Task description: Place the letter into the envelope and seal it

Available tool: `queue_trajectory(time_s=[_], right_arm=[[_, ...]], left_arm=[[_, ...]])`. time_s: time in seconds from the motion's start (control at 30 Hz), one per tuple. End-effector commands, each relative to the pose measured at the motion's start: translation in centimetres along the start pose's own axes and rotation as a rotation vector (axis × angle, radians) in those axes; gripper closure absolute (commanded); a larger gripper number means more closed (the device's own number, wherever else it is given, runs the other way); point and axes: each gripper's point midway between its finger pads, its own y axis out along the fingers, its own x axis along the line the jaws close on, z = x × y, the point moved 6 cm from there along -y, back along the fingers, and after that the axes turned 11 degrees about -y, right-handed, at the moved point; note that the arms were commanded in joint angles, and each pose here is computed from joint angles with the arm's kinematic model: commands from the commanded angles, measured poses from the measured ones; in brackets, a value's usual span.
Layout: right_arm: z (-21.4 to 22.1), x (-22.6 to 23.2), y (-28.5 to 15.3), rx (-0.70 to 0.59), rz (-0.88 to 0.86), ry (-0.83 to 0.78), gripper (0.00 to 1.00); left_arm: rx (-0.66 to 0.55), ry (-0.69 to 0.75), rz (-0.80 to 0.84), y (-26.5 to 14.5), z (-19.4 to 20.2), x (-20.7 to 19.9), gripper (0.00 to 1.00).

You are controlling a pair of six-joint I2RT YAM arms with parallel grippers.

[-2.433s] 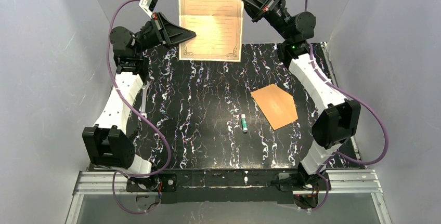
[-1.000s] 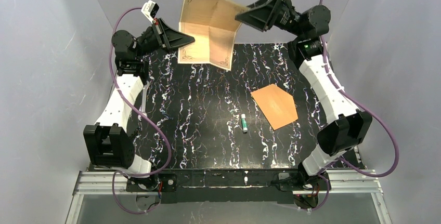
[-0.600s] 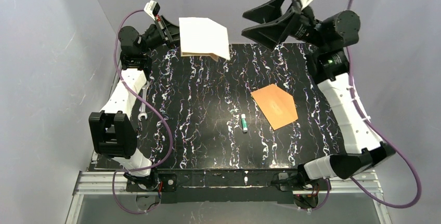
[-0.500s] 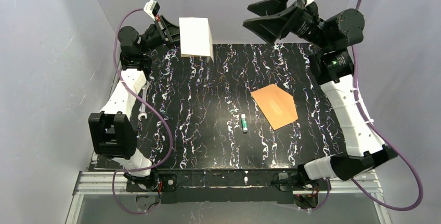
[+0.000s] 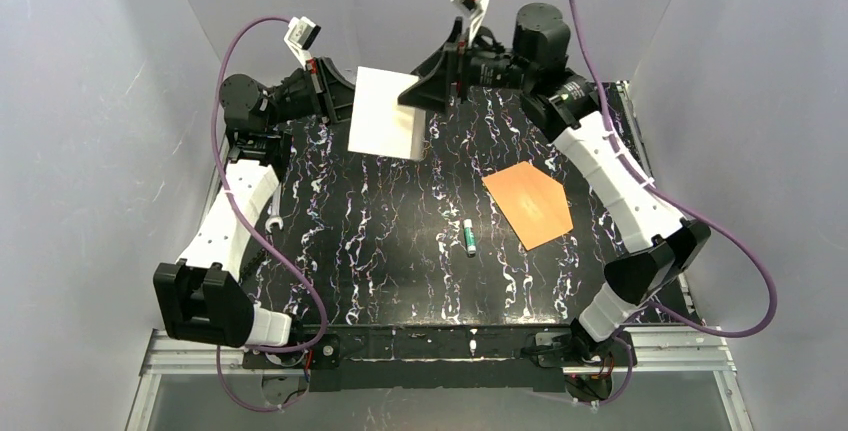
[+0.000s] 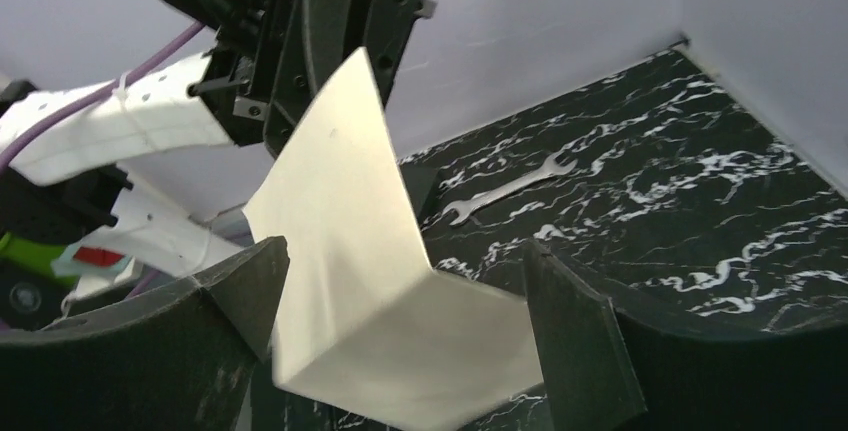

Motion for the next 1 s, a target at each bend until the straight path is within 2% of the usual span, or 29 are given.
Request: queue_trajectory(time_s=[0.0,0.1,0.2,0.47,0.63,0.8,0.83,0.93,0.97], right_arm=[[-2.2,2.5,-0.4,-0.006,-0.028,-0.187,0.07],[-1.8,3.4,-0.6,-0.002,-0.106,-0.230,0.15],[-0.8,4.8,-1.1,0.013,-0.197,-0.284,0.15],[0.5,7.5,-1.9,0.030,-0.388,-0.289,0.20],[1.1,8.8,-1.7,0.036,-0.497,-0.266,0.20],[1.9,9.1,-1.6,0.056,-0.502,-0.233,0.29],[2.3,8.9,-1.5,0.065,-0.489,-0.223,0.29],[2.9,8.5,-1.5,0.084,-0.448,-0.231,0.19],[2.8,8.4,-1.5,0.083,-0.436,-0.236,0.19]], left_arm=[[0.128,0.100,0.031,-0.7,2.2,-1.0,1.00],[0.239,0.100,0.042,-1.4,3.3,-1.4,1.00],[0.311,0.111,0.052,-1.9,3.8,-2.4,1.00],[0.386,0.152,0.064,-2.3,4.2,-3.6,1.00],[0.440,0.178,0.071,-3.0,5.1,-3.9,1.00],[0.444,0.196,0.075,-2.9,5.0,-4.4,1.00],[0.445,0.207,0.078,-2.9,4.9,-4.7,1.00],[0.461,0.230,0.084,-3.0,5.2,-5.3,1.00],[0.466,0.236,0.085,-3.1,5.3,-5.4,1.00]])
